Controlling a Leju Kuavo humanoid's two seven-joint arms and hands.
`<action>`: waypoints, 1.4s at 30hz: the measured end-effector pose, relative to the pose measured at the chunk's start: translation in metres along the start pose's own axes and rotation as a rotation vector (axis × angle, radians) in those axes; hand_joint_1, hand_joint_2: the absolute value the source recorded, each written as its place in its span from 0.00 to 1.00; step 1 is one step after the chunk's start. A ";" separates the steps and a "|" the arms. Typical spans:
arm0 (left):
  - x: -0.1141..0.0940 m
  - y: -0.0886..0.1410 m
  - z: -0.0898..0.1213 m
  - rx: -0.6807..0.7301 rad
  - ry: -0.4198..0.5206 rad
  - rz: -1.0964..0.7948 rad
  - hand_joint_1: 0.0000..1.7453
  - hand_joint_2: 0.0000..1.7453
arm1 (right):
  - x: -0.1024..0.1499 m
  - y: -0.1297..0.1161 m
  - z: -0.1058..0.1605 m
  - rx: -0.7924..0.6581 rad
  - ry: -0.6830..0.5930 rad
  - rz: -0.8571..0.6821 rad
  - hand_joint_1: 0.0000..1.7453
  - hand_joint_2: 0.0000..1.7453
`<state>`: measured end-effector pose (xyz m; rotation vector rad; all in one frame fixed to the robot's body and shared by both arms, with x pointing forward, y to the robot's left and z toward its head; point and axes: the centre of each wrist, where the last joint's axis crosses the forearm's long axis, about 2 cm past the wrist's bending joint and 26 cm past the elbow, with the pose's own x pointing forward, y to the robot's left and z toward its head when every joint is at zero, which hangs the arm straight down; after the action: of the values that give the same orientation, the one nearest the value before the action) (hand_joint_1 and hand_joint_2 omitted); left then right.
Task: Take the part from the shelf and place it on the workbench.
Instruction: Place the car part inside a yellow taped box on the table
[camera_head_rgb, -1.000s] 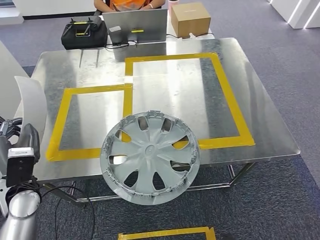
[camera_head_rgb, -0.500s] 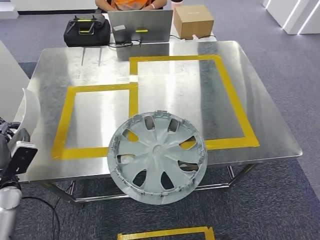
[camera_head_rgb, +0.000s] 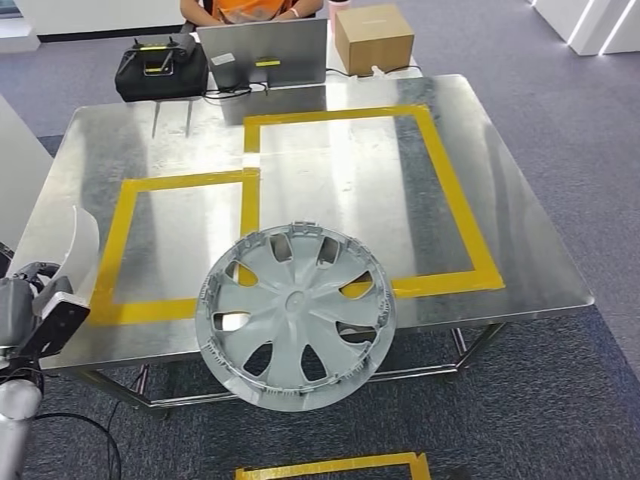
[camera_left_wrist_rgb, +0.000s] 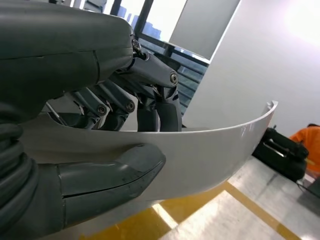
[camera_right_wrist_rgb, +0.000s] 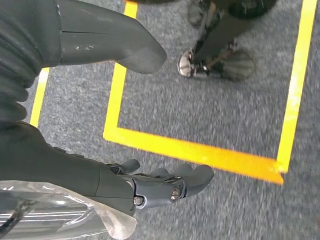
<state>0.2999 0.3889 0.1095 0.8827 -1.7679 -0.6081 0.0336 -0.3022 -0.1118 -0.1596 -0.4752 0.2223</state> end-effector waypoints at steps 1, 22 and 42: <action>0.001 -0.002 0.001 -0.014 -0.005 -0.002 1.00 1.00 | 0.000 0.000 0.000 0.001 0.000 0.001 0.00 1.00; 0.031 -0.033 -0.007 -0.273 -0.169 -0.134 1.00 1.00 | 0.004 -0.005 -0.002 0.011 -0.010 0.018 0.00 1.00; 0.065 -0.050 0.000 -0.124 -0.104 0.202 0.00 0.00 | 0.002 -0.001 -0.001 0.010 0.003 0.004 0.00 0.00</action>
<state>0.3001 0.3070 0.1092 0.5882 -1.8638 -0.6333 0.0363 -0.3025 -0.1116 -0.1513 -0.4711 0.2279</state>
